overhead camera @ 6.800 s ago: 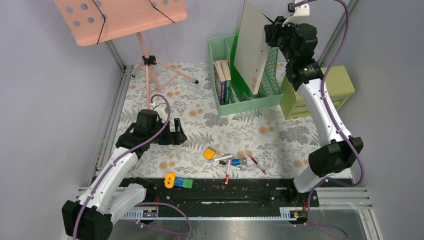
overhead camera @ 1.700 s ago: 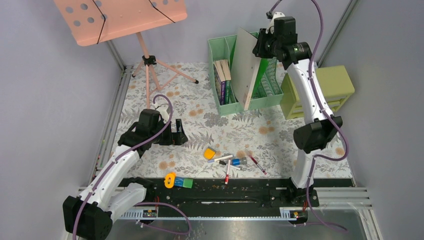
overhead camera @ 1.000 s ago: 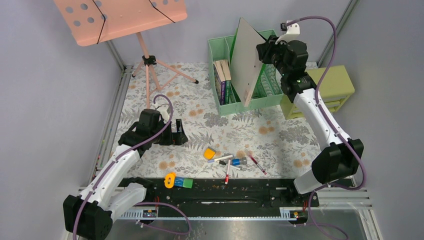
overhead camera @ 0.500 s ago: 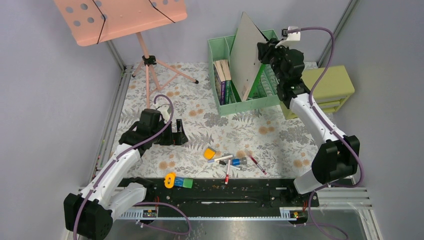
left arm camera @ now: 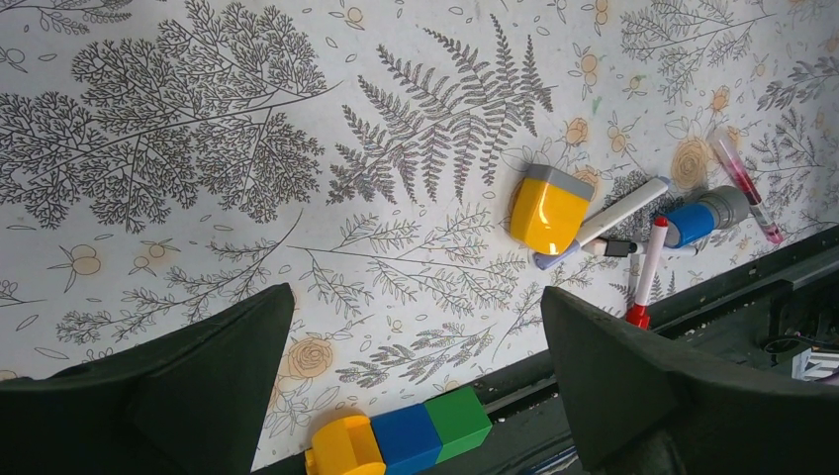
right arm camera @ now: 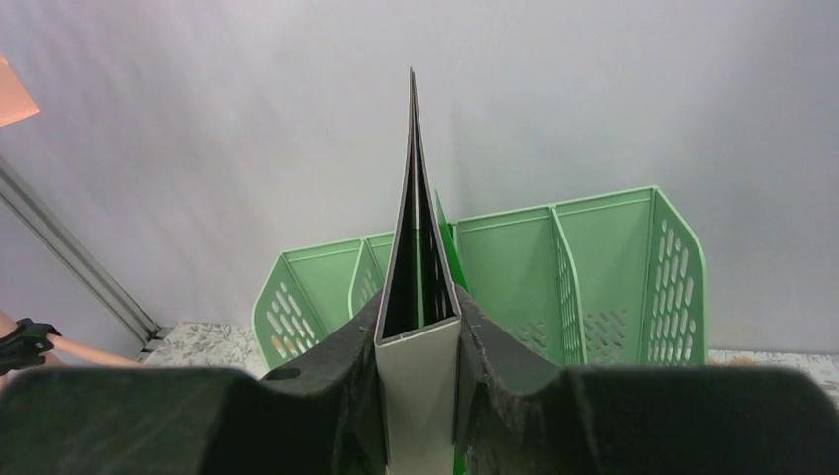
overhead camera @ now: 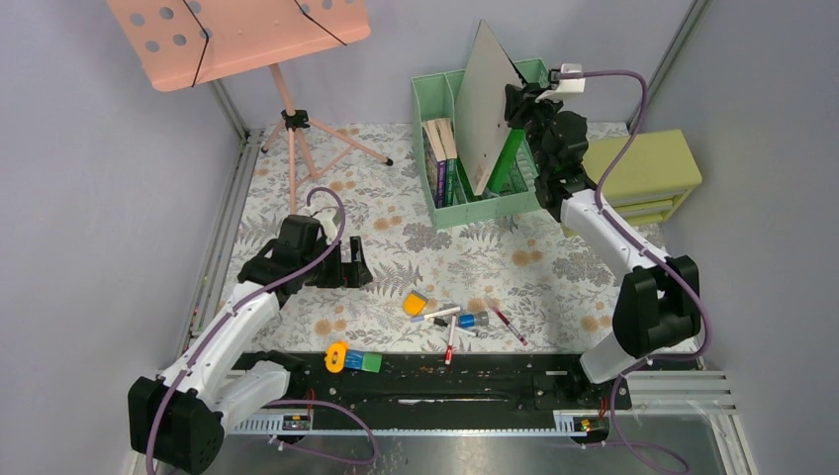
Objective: Organize the desk
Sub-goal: Place the folder in the storage box.
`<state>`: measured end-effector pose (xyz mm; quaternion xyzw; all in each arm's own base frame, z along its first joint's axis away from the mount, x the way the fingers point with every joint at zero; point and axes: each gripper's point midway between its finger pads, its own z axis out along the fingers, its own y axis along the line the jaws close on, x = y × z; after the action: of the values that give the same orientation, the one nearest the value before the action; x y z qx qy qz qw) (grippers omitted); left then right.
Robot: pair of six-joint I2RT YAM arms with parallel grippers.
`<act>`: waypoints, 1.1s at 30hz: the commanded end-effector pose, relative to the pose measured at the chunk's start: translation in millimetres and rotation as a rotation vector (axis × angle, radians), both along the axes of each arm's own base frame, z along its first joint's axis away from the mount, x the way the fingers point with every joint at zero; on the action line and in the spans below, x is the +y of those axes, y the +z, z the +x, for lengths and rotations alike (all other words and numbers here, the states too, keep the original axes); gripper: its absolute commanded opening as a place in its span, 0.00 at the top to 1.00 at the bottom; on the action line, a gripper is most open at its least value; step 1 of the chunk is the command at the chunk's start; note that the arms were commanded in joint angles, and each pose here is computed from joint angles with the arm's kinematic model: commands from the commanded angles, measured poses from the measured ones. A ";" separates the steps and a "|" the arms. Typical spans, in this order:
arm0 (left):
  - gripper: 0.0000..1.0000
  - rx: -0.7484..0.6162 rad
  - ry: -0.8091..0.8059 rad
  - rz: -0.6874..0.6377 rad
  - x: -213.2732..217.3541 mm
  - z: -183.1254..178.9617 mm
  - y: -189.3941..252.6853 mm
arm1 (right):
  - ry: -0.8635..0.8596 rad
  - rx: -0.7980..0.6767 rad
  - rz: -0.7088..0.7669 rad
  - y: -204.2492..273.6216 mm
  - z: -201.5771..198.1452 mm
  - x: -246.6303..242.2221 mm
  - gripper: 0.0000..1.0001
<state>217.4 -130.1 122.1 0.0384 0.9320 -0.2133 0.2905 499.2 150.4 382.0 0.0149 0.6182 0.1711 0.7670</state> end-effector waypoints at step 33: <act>0.01 -0.052 -0.007 0.007 -1.7 8.5 9.0 | -0.018 -0.103 0.017 26.1 -30.7 -2.0 0.24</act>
<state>216.3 -130.8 120.5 0.0406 0.9333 -0.2125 0.2867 493.0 156.6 351.1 0.0081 0.6185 0.1624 0.7688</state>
